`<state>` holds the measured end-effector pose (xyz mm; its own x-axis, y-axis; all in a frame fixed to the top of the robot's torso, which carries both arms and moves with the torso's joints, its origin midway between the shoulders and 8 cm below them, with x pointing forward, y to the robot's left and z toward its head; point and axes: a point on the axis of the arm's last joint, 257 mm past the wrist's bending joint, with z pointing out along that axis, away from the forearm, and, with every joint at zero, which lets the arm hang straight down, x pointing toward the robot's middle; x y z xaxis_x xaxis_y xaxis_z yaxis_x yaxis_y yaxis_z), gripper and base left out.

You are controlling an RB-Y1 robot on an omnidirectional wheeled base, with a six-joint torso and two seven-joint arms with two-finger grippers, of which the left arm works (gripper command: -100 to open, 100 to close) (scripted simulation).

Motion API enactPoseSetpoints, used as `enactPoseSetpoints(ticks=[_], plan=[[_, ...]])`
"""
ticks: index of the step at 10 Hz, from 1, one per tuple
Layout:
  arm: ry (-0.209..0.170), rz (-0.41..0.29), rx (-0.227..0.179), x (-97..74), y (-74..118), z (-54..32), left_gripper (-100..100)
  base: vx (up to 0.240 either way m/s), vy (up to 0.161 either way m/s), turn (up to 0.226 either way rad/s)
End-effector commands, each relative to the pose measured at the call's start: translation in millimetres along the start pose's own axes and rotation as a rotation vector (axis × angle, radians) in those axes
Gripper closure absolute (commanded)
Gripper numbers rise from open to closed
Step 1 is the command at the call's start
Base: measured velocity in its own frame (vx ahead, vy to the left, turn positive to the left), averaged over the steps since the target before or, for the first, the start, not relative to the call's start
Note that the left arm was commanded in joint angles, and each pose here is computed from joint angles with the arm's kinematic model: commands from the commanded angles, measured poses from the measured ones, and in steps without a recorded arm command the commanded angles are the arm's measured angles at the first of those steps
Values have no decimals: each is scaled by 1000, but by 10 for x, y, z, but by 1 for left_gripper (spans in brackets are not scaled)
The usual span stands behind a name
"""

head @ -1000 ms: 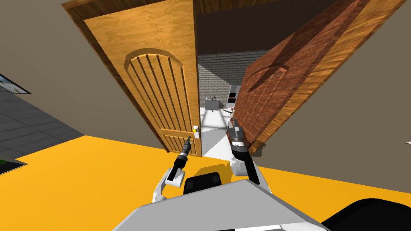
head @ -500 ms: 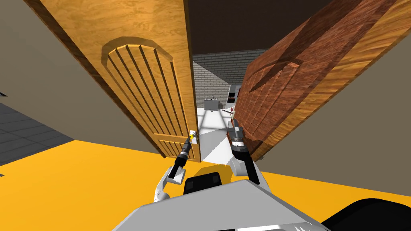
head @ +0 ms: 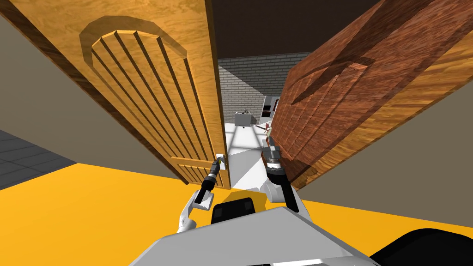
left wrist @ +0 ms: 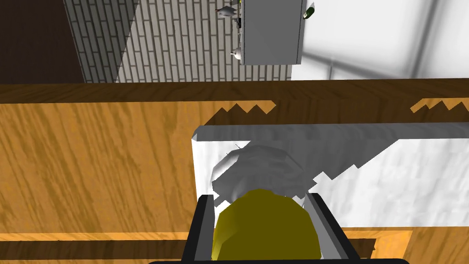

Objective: Push the door open

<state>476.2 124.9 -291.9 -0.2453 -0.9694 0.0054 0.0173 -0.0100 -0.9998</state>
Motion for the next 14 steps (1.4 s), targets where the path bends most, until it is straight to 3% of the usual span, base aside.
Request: enactPoseSetpoints(ticks=[1,4,5,14], plan=[[0,-1,-8,4,37,-21,100,-14,5,-13],[0,-1,-8,4,37,-21,100,0,0,0],[-13,6,-1,-77,1,12,100,120,-36,24],[-89,32,-7,-505,9,45,100,149,-89,47]])
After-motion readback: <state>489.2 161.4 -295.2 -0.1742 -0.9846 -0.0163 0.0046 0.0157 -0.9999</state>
